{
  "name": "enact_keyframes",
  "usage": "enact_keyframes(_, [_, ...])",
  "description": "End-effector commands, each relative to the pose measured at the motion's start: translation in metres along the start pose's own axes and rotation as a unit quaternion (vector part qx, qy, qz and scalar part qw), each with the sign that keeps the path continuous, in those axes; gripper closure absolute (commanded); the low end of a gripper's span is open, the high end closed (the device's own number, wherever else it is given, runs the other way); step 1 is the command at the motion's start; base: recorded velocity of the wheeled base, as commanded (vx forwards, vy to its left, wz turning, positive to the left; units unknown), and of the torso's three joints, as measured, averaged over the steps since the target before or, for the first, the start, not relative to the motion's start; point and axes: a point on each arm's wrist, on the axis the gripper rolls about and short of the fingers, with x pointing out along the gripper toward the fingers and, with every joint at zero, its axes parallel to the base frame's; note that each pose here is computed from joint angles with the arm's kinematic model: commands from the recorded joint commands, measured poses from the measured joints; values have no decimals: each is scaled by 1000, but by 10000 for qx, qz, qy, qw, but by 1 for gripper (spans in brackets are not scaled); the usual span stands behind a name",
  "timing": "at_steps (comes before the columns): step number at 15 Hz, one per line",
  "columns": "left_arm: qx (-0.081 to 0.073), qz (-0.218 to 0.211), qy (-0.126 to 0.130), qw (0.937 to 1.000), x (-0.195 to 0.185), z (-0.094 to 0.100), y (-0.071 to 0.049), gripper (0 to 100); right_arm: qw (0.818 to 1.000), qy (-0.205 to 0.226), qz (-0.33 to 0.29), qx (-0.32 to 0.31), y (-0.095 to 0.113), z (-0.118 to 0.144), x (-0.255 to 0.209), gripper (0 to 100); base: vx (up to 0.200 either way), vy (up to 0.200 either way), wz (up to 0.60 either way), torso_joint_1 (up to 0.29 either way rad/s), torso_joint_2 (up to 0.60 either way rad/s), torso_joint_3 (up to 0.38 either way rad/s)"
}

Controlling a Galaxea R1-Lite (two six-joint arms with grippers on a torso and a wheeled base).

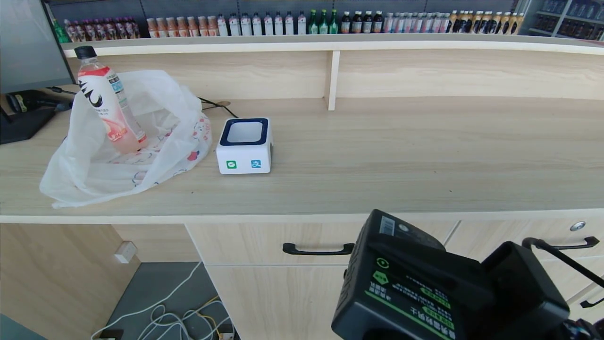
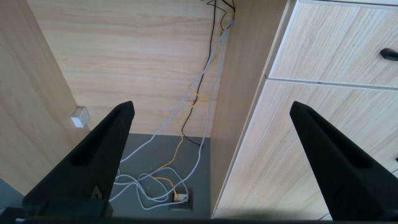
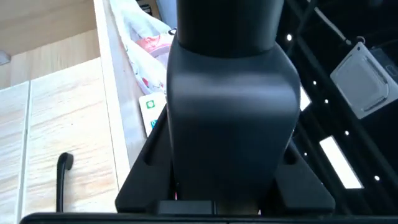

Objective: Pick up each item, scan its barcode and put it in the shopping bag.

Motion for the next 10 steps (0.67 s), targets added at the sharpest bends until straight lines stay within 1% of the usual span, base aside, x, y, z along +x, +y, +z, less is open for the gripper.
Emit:
enact_keyframes(1, [-1, 1, -4, 10000, 0, 0, 0, 0, 9970, -30, -448, -624, -21, 3, -2, 100, 0, 0, 0, 0, 0, 0])
enact_keyframes(2, [-1, 1, -4, 10000, 0, 0, 0, 0, 9910, -1, -716, -1132, -34, 5, -5, 100, 0, 0, 0, 0, 0, 0])
enact_keyframes(3, [-1, 1, -4, 10000, 0, 0, 0, 0, 9883, -2, -770, -1313, -37, 6, -9, 100, 0, 0, 0, 0, 0, 0])
enact_keyframes(8, [-1, 1, -4, 10000, 0, 0, 0, 0, 9896, -80, -421, -1371, -20, 11, -8, 100, 0, 0, 0, 0, 0, 0])
enact_keyframes(10, [-1, 1, -4, 10000, 0, 0, 0, 0, 9845, -73, -465, -1687, -21, 13, -5, 100, 0, 0, 0, 0, 0, 0])
